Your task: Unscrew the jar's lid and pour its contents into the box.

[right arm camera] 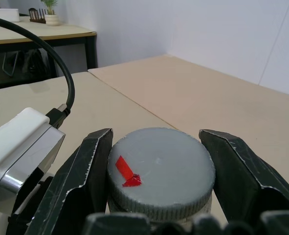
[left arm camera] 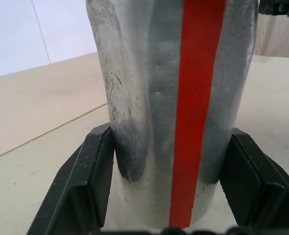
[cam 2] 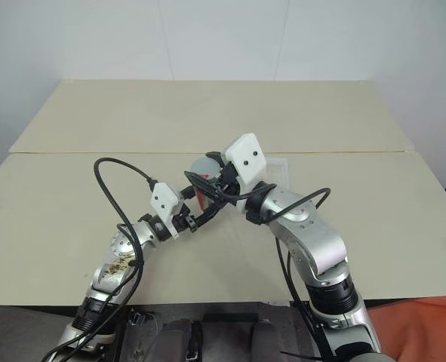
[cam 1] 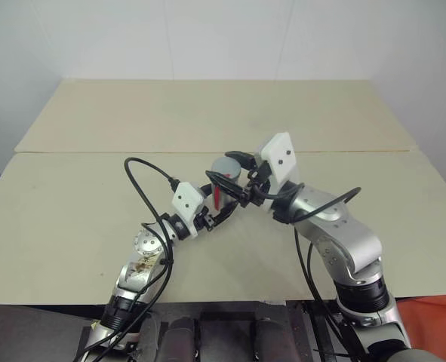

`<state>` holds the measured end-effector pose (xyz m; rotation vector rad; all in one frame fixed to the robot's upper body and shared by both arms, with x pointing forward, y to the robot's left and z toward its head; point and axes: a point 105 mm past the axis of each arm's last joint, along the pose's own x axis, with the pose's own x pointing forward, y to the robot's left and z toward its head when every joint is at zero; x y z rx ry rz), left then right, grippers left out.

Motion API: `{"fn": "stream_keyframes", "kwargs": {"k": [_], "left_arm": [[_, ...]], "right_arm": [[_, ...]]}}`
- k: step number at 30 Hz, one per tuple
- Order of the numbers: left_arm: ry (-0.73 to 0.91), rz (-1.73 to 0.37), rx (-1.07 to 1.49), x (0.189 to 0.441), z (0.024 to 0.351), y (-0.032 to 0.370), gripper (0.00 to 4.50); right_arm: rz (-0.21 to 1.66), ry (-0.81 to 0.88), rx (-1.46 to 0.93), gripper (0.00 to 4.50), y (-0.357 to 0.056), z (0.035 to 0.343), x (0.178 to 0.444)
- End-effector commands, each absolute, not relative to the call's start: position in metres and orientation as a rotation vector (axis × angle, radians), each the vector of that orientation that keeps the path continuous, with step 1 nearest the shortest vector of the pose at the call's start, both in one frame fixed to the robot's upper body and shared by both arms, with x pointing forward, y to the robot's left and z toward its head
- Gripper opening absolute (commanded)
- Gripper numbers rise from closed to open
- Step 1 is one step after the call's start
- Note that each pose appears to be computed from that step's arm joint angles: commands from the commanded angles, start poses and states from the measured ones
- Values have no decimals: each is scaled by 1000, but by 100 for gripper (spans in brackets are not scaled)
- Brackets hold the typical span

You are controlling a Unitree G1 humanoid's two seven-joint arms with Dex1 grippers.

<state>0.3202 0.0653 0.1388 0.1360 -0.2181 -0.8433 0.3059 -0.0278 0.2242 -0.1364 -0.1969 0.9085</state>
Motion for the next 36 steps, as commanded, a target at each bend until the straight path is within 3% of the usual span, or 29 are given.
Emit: {"fn": "stream_keyframes", "kwargs": {"k": [1, 13, 24, 36], "left_arm": [[-291, -887, 146, 314, 154, 62, 277], [-306, -997, 165, 300, 152, 59, 277], [-321, -1047, 143, 296, 154, 54, 277], [-322, -1056, 149, 293, 153, 50, 277]], "right_arm": [[945, -241, -144, 278, -29, 233, 301], [1339, -226, -171, 278, -52, 233, 286], [1768, -217, -259, 278, -50, 228, 293], [1883, -208, -317, 278, -49, 233, 316]]}}
